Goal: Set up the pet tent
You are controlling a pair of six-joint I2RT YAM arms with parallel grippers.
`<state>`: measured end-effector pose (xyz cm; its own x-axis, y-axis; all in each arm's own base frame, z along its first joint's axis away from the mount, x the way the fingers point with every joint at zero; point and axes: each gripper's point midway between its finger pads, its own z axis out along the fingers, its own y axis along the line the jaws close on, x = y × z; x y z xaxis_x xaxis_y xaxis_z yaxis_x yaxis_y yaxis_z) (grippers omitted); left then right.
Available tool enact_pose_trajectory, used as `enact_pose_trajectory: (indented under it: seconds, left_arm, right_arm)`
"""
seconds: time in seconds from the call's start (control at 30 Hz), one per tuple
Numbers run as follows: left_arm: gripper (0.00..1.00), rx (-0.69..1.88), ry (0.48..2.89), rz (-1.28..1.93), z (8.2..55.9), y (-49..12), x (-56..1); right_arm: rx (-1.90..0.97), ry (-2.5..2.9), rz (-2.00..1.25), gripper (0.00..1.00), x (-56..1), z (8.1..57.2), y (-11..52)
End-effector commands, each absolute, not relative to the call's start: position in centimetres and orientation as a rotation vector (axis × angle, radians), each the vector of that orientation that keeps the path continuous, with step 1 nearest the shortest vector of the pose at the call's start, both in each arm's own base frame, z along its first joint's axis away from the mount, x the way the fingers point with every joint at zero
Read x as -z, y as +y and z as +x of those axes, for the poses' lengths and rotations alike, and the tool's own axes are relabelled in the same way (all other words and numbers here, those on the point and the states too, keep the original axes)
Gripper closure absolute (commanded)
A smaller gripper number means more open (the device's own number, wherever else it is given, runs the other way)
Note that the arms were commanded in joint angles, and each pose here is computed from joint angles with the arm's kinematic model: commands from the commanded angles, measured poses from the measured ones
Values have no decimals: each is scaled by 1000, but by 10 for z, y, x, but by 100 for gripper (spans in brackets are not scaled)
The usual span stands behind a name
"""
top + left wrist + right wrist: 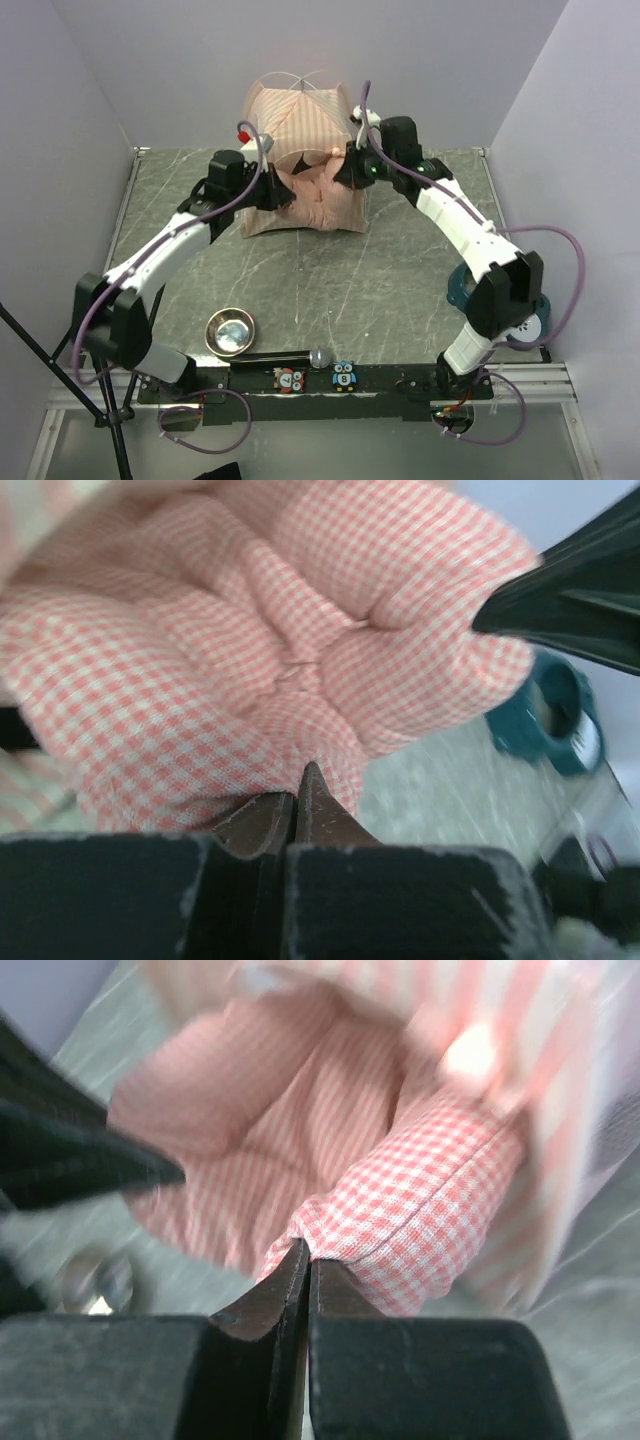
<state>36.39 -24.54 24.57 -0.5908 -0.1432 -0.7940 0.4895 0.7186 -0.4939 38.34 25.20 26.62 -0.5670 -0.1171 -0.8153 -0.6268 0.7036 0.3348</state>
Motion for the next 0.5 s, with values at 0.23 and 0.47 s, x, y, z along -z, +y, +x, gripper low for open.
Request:
enact_pose_trajectory:
  seconds: [0.23,0.47]
  left_arm:
    - [99,601,1801,183,480,-237,-242]
    - [99,595,1642,143,505,-233,-281]
  right_arm:
    - [-476,1869,-536,100,-243,489,277]
    - [-438,1724,-484,100,-277,516,285]
